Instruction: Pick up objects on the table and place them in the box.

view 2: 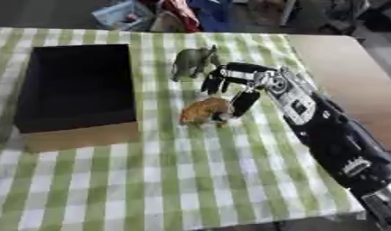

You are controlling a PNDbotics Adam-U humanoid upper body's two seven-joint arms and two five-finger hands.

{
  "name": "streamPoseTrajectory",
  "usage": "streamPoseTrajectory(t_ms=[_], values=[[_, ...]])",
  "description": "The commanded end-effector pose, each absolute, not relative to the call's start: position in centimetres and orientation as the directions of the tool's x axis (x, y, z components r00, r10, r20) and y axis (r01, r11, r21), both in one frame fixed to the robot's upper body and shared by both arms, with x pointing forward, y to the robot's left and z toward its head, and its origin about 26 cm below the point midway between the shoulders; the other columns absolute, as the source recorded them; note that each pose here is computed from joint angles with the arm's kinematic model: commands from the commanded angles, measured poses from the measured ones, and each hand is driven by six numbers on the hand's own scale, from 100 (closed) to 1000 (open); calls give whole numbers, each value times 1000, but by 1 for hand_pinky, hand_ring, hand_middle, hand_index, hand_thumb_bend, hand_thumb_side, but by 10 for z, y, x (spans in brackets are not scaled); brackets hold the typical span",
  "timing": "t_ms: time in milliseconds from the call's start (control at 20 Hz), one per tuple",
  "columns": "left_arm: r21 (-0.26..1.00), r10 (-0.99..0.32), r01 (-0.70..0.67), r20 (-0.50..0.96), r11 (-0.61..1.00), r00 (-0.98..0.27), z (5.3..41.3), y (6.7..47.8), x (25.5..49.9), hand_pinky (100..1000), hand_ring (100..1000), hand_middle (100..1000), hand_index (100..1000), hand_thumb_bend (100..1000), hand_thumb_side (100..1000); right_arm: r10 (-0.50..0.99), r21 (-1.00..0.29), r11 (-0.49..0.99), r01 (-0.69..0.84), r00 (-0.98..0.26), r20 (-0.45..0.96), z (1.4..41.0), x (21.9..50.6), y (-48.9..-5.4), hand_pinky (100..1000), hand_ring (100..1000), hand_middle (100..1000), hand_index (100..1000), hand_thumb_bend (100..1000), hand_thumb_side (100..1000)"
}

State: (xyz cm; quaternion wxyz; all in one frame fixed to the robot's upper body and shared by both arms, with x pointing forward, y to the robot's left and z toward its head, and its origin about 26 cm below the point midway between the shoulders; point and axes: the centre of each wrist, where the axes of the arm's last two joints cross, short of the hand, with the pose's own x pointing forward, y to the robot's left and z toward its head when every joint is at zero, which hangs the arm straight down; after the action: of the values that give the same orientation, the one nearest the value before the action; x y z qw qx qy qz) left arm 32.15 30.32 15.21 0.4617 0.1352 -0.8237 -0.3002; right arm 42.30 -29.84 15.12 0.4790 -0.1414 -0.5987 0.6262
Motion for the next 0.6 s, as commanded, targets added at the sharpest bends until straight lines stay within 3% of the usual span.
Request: streamPoseTrajectory(t_ms=[50,600], values=[[628,-502,43,659,777,-560,161,304,322,702,615,620,733,423,100,777,-902,172,-395,-508,370,164,425,-304,667,666,551,700,433,100],[628,-501,45,661,777,-559,161,304,322,701,615,621,734,423,100,784,-921,174,-348,-517,343,172,426,-303,585,515,384,532,330,100]])
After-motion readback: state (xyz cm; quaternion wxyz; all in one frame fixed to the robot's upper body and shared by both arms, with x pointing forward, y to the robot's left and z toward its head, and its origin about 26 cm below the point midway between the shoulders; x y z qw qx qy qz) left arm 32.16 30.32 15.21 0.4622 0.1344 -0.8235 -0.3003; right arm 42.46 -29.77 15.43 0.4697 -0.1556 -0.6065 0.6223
